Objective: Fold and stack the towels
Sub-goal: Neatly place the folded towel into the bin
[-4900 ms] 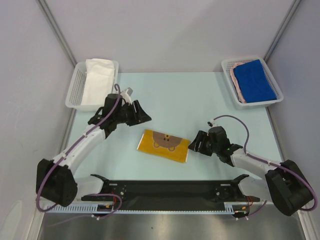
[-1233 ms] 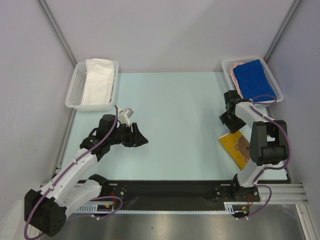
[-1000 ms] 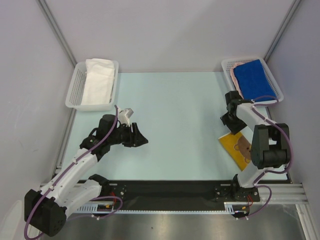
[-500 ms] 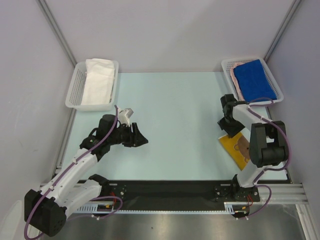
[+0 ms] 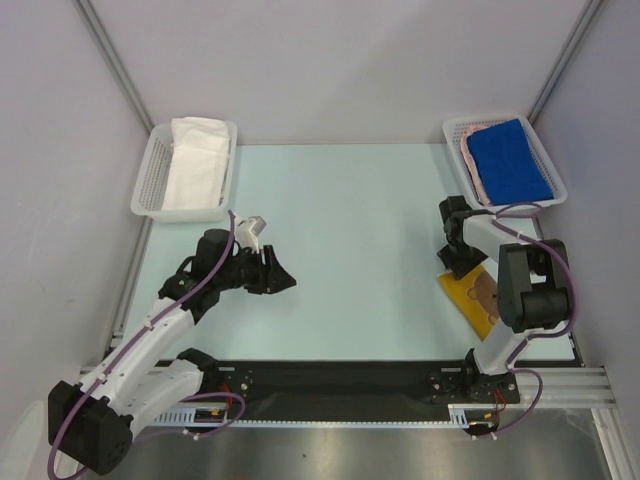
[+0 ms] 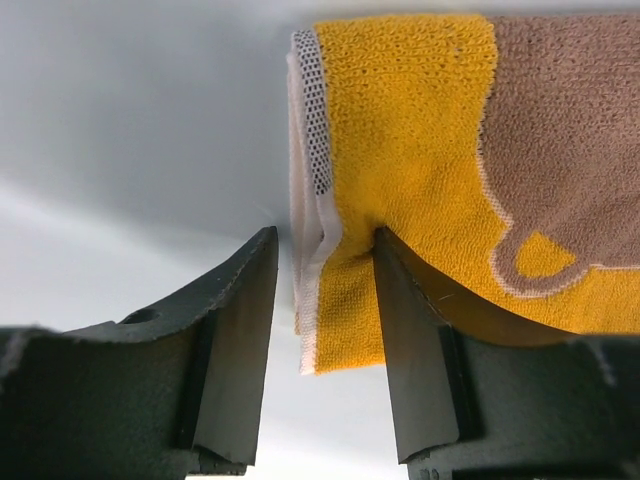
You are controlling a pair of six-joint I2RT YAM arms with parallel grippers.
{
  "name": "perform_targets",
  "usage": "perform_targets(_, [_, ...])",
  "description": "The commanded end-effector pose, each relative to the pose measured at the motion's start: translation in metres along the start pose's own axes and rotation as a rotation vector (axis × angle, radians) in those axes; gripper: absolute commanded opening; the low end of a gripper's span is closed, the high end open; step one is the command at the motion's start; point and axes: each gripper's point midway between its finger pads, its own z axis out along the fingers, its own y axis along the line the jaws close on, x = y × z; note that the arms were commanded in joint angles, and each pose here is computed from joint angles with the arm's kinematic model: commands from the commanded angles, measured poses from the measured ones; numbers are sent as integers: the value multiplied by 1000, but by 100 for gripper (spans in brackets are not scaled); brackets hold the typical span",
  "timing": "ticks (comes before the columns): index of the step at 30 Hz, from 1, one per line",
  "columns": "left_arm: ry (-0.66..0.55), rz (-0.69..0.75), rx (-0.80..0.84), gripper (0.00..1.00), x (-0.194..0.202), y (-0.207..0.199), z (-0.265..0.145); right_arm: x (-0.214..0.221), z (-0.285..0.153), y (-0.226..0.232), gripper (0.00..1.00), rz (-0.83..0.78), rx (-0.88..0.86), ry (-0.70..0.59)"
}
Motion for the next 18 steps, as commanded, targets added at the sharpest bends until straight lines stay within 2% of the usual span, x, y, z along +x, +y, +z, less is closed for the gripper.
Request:
perform_targets(1, [-31, 25, 6, 52, -6, -1, -1, 11, 9, -27, 48, -8, 70, 22])
perform_targets(7, [-35, 24, 8, 52, -7, -1, -2, 2, -6, -37, 50, 1, 72, 2])
perform_targets(18, [-37, 23, 6, 52, -7, -1, -2, 6, 5, -47, 51, -12, 127, 11])
